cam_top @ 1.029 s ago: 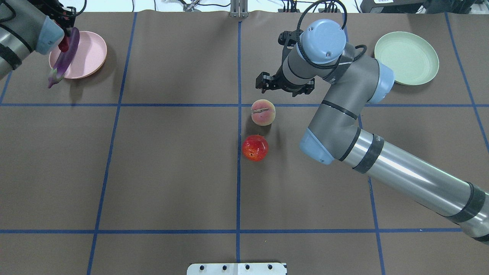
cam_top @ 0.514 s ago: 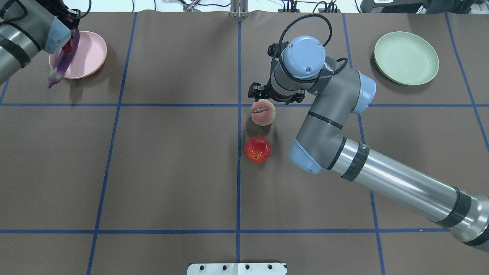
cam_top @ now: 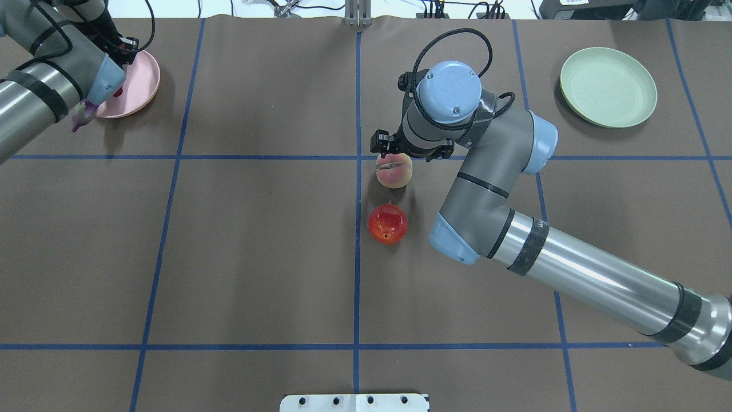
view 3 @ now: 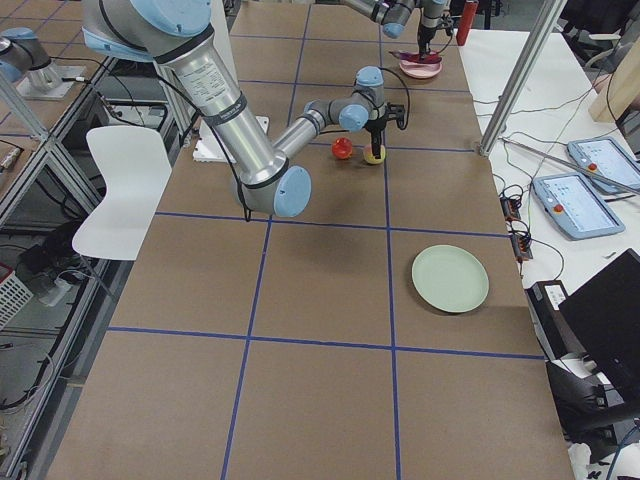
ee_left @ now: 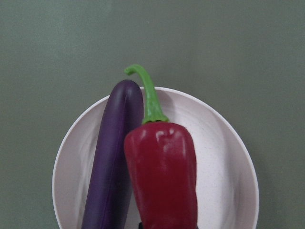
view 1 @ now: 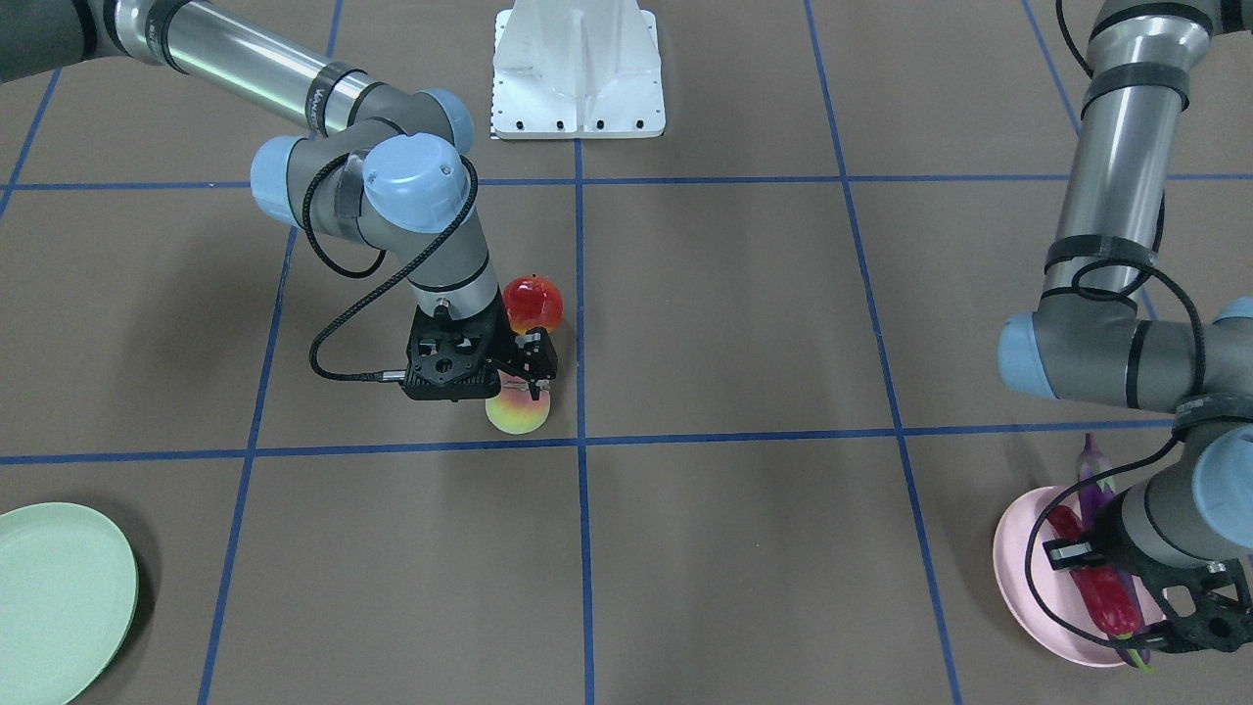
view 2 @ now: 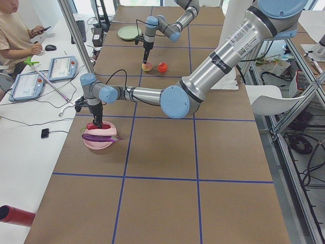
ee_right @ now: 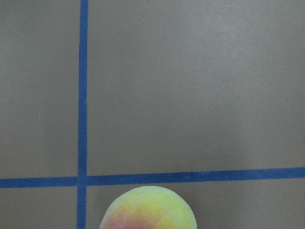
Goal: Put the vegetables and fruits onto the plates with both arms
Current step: 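Release the chili on the pink plate while the right gripper grasps the peach, then carry the peach to the green plate with the right gripper, then release the peach on the green plate and lift the right gripper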
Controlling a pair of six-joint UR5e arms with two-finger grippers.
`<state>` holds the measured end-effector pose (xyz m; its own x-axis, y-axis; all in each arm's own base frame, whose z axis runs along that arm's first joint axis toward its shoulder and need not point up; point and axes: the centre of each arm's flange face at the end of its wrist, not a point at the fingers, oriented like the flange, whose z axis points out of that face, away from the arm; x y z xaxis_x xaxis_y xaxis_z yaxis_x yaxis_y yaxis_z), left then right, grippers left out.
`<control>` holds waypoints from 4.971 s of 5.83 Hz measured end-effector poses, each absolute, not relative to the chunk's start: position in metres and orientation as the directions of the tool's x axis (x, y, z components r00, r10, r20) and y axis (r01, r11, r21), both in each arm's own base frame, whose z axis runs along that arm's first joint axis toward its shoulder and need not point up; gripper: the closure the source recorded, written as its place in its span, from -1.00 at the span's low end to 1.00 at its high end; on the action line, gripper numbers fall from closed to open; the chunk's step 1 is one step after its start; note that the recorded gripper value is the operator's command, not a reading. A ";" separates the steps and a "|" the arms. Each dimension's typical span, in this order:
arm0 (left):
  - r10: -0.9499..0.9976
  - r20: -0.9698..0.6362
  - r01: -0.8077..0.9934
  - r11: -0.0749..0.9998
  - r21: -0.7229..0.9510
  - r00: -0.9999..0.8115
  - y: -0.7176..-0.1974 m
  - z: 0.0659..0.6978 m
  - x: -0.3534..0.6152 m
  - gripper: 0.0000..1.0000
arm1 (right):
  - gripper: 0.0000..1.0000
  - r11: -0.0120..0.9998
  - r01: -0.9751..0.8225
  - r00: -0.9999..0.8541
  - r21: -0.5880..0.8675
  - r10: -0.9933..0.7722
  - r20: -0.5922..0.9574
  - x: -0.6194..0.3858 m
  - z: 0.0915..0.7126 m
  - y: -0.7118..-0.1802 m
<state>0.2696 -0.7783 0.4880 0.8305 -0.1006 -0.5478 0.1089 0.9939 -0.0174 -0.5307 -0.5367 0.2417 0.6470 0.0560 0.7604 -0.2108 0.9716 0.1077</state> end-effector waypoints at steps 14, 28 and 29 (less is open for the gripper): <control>-0.142 -0.647 0.186 0.983 0.000 0.749 -0.755 0.408 0.310 -1.00 | 1.00 0.966 -0.256 0.552 -0.026 0.168 0.817 -0.457 0.239 -0.588; -0.071 -0.761 0.167 0.985 0.050 0.645 -0.507 0.442 0.192 -1.00 | -1.00 1.000 0.006 0.765 0.023 -0.020 0.643 -0.208 0.561 -0.702; -0.071 -0.761 0.167 0.985 0.050 0.645 -0.507 0.442 0.192 -1.00 | -1.00 1.000 0.002 0.765 0.024 -0.017 0.644 -0.209 0.557 -0.705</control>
<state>0.1917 -0.5066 0.4423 0.6449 -0.0706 -0.7610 0.1671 0.9847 0.0502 -0.2091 -0.7049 0.5574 0.7651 -0.0172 0.6437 0.0022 0.9997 0.0241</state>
